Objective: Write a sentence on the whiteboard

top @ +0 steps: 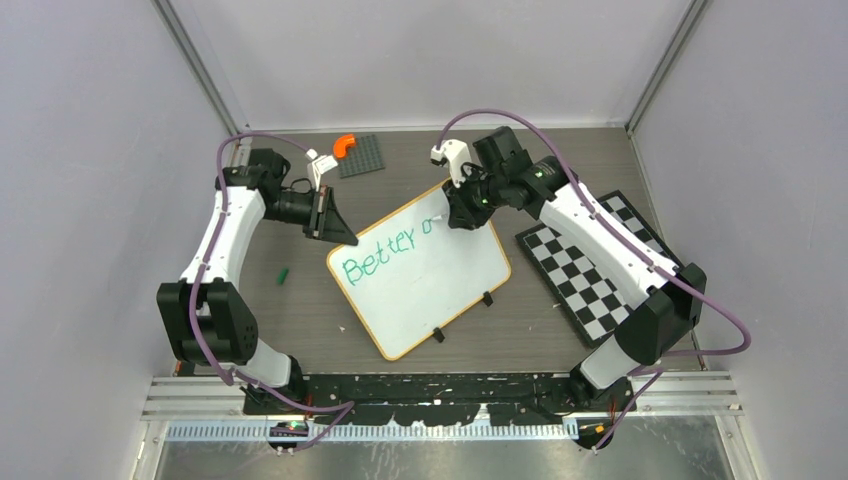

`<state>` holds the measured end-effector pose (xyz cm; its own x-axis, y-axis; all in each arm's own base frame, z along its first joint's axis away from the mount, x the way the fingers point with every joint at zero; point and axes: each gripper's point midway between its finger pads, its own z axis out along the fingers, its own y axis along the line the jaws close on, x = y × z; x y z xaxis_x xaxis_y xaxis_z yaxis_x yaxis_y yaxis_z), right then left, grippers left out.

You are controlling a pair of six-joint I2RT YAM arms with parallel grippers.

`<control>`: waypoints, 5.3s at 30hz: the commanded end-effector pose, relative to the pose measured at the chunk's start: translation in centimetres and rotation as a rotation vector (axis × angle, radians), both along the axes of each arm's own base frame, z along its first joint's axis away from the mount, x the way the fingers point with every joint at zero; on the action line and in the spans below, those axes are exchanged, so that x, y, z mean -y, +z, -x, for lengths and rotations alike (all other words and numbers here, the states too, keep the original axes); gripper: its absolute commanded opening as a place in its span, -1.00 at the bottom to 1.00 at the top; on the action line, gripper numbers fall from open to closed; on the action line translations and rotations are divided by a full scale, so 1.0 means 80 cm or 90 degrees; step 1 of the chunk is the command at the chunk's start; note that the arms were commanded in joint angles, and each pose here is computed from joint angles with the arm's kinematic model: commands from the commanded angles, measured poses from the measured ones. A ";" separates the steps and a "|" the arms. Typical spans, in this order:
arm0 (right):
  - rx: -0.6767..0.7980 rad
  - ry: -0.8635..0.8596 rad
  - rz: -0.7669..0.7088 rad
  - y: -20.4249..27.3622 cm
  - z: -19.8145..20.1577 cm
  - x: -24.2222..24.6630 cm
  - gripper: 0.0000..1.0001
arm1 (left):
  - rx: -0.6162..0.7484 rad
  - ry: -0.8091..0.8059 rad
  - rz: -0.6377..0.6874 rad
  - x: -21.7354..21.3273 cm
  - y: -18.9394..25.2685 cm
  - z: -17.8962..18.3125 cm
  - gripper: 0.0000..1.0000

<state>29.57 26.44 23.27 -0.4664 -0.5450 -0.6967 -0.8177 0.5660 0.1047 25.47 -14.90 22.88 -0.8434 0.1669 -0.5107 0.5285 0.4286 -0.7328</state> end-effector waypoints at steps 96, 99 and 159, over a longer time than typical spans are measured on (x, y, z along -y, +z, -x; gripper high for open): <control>0.041 -0.013 -0.031 0.028 0.013 0.049 -1.00 | 0.067 -0.271 -0.133 0.113 -0.023 -0.029 -1.00; 0.054 -0.024 -0.025 0.031 0.008 0.052 -1.00 | 0.067 -0.273 -0.135 0.113 -0.024 -0.028 -1.00; 0.073 -0.049 0.003 0.033 -0.013 0.060 -0.99 | 0.071 -0.273 -0.146 0.110 -0.027 -0.024 -1.00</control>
<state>28.99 21.42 23.43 -0.4754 -0.5477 -0.6885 -0.7895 0.6109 0.0592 29.53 -23.65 22.72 -0.6274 0.5248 -0.5753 0.7689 0.3005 -0.5644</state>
